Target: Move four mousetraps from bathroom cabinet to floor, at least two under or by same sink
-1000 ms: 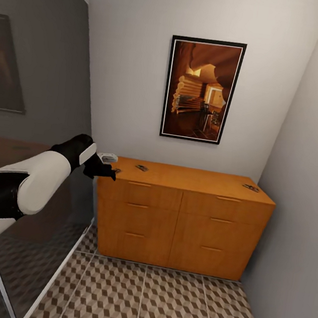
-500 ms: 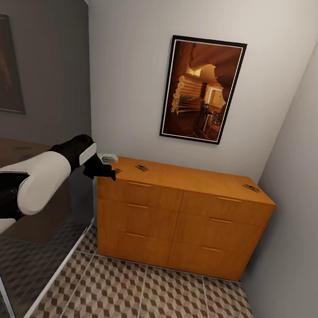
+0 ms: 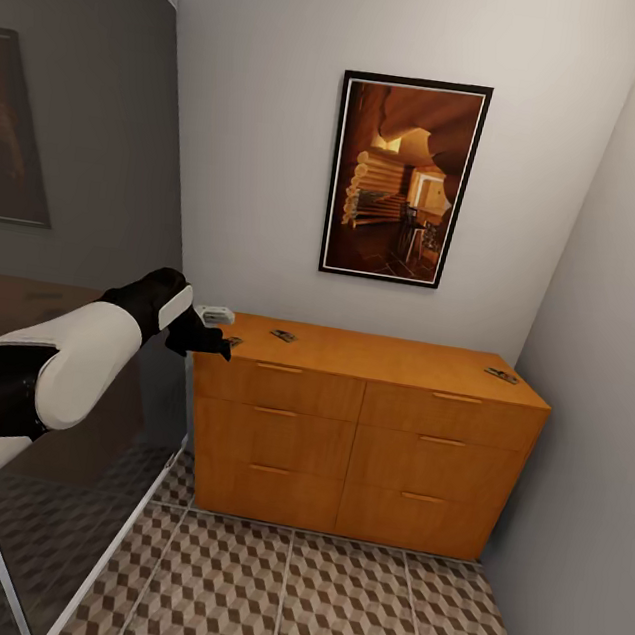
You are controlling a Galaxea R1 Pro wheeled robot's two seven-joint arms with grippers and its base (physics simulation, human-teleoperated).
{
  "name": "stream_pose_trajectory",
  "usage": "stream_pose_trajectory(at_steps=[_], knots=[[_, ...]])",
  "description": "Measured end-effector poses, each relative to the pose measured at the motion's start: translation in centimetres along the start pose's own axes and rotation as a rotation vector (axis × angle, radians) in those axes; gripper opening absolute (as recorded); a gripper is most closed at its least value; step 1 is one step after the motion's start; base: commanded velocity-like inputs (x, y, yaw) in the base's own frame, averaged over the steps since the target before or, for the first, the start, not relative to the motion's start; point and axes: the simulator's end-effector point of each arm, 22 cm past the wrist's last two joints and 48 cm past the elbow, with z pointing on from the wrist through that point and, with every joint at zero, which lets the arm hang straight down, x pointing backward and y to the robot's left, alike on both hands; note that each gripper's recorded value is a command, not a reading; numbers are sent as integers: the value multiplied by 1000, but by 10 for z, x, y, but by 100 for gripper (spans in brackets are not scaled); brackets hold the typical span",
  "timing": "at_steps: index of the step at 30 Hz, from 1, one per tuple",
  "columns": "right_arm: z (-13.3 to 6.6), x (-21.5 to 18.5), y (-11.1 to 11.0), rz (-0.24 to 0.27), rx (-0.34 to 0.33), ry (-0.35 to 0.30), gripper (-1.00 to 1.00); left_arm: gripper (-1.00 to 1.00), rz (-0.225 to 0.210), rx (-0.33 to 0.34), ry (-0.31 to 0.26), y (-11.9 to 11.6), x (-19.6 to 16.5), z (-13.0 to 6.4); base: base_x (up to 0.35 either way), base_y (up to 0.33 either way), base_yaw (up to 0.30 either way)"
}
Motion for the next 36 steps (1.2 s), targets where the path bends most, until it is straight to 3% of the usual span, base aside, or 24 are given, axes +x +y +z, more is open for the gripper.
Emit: stream_pose_trajectory(at_steps=[5, 11, 15, 22, 36], knots=[[-2, 4, 2, -1, -3, 6, -100, 100, 6, -25, -18, 5, -8, -6, 0, 0, 0], [-4, 7, 3, 0, -5, 10, -100, 100, 17, -69, -107, 17, -44, -35, 0, 0, 0], [-4, 8, 3, 0, -5, 11, -100, 100, 10, -83, -136, 26, -55, -47, 0, 0, 0], [-4, 8, 3, 0, -5, 11, -100, 100, -10, -92, -153, 42, -60, -54, 0, 0, 0], [-4, 8, 3, 0, -5, 11, -100, 100, -12, -83, -148, 41, -59, -53, 16, 0, 0]])
